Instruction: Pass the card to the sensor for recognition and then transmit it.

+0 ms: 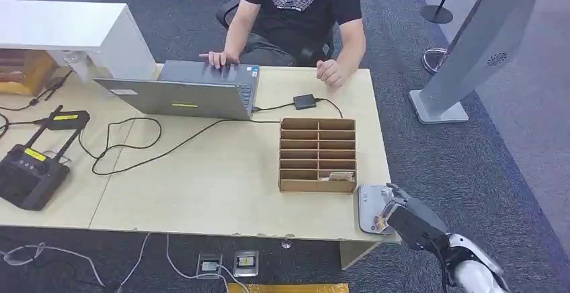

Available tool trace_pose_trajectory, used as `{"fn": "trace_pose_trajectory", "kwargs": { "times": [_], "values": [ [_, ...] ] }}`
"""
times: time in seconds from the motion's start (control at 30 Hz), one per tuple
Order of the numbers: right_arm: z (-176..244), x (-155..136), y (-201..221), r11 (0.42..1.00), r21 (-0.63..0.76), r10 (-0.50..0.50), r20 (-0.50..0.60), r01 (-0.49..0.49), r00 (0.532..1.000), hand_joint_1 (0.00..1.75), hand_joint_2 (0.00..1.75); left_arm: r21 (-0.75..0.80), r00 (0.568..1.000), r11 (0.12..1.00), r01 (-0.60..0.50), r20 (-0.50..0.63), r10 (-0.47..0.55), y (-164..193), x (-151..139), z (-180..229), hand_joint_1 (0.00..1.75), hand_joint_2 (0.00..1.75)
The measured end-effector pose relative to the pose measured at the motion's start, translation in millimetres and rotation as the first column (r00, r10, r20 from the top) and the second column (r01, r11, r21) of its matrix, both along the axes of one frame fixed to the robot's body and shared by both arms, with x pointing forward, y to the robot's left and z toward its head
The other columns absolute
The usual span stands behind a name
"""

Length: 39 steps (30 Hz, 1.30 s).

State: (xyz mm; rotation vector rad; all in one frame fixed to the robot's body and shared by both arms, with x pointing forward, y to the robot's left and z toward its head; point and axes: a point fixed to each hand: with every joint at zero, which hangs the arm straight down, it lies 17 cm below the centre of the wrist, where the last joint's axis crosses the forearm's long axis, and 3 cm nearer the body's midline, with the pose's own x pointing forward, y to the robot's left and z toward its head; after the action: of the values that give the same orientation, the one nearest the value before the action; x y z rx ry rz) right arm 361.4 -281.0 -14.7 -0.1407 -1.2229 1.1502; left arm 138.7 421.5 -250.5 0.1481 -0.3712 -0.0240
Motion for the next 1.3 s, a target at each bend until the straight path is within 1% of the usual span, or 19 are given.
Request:
{"fn": "trace_pose_trajectory", "kwargs": {
  "times": [0.43, 0.83, 0.93, 1.07, 1.13, 1.2, 1.3],
  "values": [
    [-8.0, 1.2, -14.5, 1.000, 0.009, -0.007, -0.007, 0.007, 1.000, 1.75, 1.75, -0.006, 1.000, 1.000, 0.001, -0.002, -0.001, -1.3, -0.7, -0.2, 0.00, 0.00],
    [-14.1, 7.8, -41.2, 0.998, 0.016, -0.065, -0.015, 0.065, 0.998, 1.75, 1.75, -0.007, 1.000, 1.000, 0.009, 0.004, -0.009, -2.4, -0.2, 0.0, 0.00, 0.00],
    [-13.2, 7.5, -44.2, 0.996, 0.041, -0.080, -0.051, 0.082, 0.996, 1.75, 1.75, -0.011, 1.000, 1.000, 0.001, 0.005, -0.001, -2.6, 0.1, 0.1, 0.00, 0.00],
    [-1.0, 8.5, -39.7, 0.989, 0.093, -0.101, -0.114, 0.112, 0.988, 1.75, 1.75, -0.018, 1.000, 1.000, -0.003, 0.005, 0.004, -3.9, -0.2, 0.0, 0.00, 0.00],
    [14.5, 11.2, -30.2, 0.983, 0.137, -0.102, -0.134, 0.120, 0.986, 1.75, 1.75, -0.021, 1.000, 1.000, -0.003, 0.004, 0.003, -4.5, -0.3, -0.1, 0.00, 0.00],
    [36.5, 16.9, -18.7, 0.976, 0.180, -0.098, -0.126, 0.120, 0.987, 1.75, 1.75, -0.023, 1.000, 1.000, -0.006, 0.005, 0.007, -4.6, 0.2, 0.0, 0.00, 0.00],
    [76.1, 26.8, -1.0, 0.969, 0.227, -0.085, -0.081, 0.102, 0.993, 1.75, 1.75, -0.023, 1.000, 1.000, -0.005, 0.005, 0.005, -4.9, 0.6, 0.1, 0.00, 0.00]
  ]
}}
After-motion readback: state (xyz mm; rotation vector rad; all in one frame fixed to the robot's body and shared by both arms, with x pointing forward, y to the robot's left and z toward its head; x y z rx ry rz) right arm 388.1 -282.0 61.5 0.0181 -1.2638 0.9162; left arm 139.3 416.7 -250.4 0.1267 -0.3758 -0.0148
